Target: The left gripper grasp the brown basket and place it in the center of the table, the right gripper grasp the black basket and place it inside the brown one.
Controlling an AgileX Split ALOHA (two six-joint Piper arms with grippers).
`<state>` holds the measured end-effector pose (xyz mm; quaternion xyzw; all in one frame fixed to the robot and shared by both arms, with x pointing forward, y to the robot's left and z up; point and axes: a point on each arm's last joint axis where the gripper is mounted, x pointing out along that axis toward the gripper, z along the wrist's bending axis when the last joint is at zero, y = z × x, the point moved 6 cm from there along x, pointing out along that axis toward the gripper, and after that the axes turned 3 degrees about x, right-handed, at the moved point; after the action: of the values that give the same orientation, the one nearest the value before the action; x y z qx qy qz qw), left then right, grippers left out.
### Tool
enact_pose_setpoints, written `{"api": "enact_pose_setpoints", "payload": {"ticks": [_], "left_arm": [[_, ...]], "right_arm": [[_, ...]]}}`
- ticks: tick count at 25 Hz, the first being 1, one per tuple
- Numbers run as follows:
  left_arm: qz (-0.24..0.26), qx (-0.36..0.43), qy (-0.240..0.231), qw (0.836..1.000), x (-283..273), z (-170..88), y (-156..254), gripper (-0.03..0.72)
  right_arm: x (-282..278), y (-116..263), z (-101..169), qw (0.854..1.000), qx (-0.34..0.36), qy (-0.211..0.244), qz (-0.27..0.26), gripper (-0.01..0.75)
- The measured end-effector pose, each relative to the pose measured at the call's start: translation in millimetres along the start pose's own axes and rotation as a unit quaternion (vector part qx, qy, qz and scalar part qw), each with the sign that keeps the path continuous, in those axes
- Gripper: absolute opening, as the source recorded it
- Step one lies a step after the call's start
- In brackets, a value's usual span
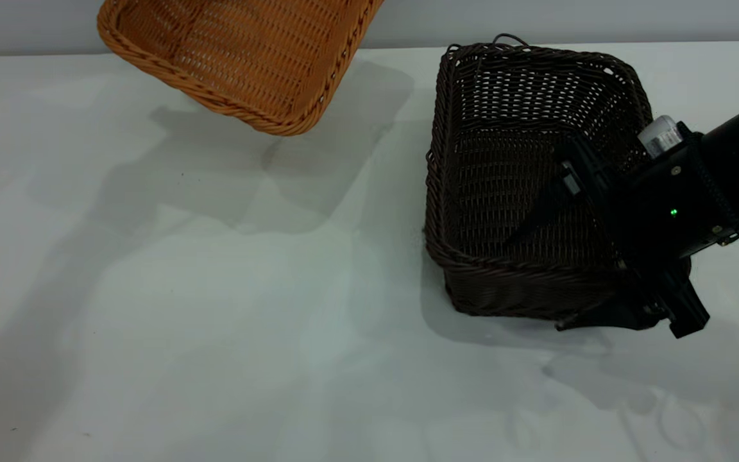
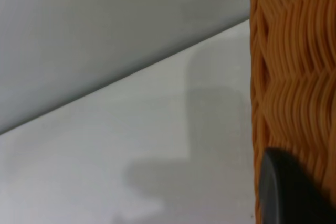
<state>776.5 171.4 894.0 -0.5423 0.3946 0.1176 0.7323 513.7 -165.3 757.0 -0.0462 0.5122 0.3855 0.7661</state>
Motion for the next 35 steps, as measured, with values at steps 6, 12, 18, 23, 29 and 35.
{"api": "enact_pose_setpoints", "payload": {"ticks": [6, 12, 18, 23, 29, 35], "left_arm": [[0.002, 0.005, 0.007, 1.0, 0.7, -8.3, -1.1, 0.084], [0.045, 0.014, 0.035, 0.998, -7.5, -17.3, 7.3, 0.084], [0.071, 0.08, 0.071, 0.992, -42.3, -25.8, -1.6, 0.084], [0.118, 0.174, 0.166, 0.964, -55.8, -49.0, 15.9, 0.084], [0.109, 0.333, 0.286, 0.892, -36.0, -90.7, 45.6, 0.084], [0.097, 0.416, 0.32, 0.846, 1.4, -144.8, 71.2, 0.084]], "right_arm": [[6.5, -17.1, -8.6, 0.999, 0.0, 0.03, -0.039, 0.404], [-10.0, -61.4, 4.7, 0.996, -0.022, -0.002, -0.084, 0.087], [-57.3, -125.5, -9.4, 0.992, -0.014, -0.06, -0.108, 0.08], [-122.9, -171.7, -15.6, 0.981, -0.02, -0.137, -0.134, 0.08], [-168.4, -181.1, -20.6, 0.975, -0.07, -0.156, -0.142, 0.08], [-176.7, -173.0, -15.4, 0.973, -0.098, -0.16, -0.133, 0.08]]}}
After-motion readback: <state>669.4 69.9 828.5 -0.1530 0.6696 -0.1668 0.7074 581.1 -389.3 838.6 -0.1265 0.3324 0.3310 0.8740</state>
